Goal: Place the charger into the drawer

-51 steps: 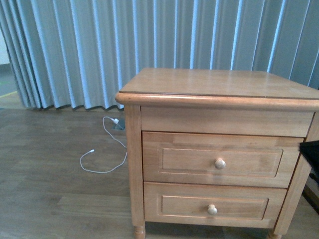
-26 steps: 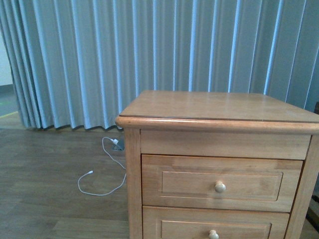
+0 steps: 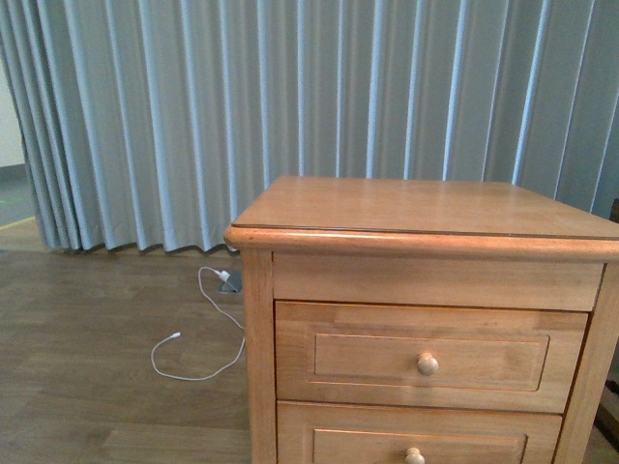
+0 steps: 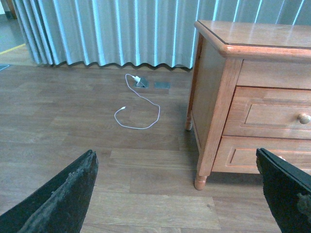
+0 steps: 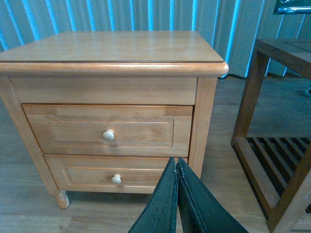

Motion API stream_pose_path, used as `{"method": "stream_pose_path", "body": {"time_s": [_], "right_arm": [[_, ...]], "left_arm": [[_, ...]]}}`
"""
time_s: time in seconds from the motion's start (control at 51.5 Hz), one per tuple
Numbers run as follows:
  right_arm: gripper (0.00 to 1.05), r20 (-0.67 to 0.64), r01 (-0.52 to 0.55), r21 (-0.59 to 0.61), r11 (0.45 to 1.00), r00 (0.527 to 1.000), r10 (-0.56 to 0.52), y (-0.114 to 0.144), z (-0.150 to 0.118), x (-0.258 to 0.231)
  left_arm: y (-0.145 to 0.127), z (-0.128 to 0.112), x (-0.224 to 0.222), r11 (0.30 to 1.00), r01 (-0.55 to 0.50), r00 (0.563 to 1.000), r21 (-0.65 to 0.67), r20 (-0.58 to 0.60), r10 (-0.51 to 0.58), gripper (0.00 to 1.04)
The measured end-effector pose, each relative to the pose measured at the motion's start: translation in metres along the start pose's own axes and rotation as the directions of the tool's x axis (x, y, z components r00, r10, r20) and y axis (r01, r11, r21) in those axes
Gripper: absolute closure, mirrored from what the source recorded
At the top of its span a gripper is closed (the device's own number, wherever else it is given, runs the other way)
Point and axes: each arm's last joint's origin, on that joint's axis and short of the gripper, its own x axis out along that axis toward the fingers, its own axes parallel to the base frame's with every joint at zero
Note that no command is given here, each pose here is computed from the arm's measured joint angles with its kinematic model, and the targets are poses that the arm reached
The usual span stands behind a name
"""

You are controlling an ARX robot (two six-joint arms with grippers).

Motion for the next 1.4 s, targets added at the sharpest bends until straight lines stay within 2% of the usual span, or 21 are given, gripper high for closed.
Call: {"method": "stream_pose_path", "body": {"time_s": [0.389,0.991,1.069,1.399], "right_arm": [[1.03,0.009,0.0,-0.001,1.0,1.0,0.0,0.0,-0.015,-0.014],[1.03,0.013,0.0,-0.001,1.0,1.0,0.0,0.0,-0.015,-0.026],[1.03,-0.022,0.0,-0.001,1.0,1.0,0.0,0.0,-0.019,-0.032],[1.03,0.008,0.0,-0.001,1.0,1.0,0.0,0.0,-0.018,-0.036]], "left_arm": [[0.0,0.0,0.0,1.0,0.0,1.0,0.0,0.0,0.0,0.06],[0.0,0.0,0.0,1.0,0.0,1.0,0.0,0.0,0.0,0.06],[0.0,0.0,0.0,1.0,0.0,1.0,0.0,0.0,0.0,0.06],[0.0,0.0,0.0,1.0,0.0,1.0,0.0,0.0,0.0,0.06]]}}
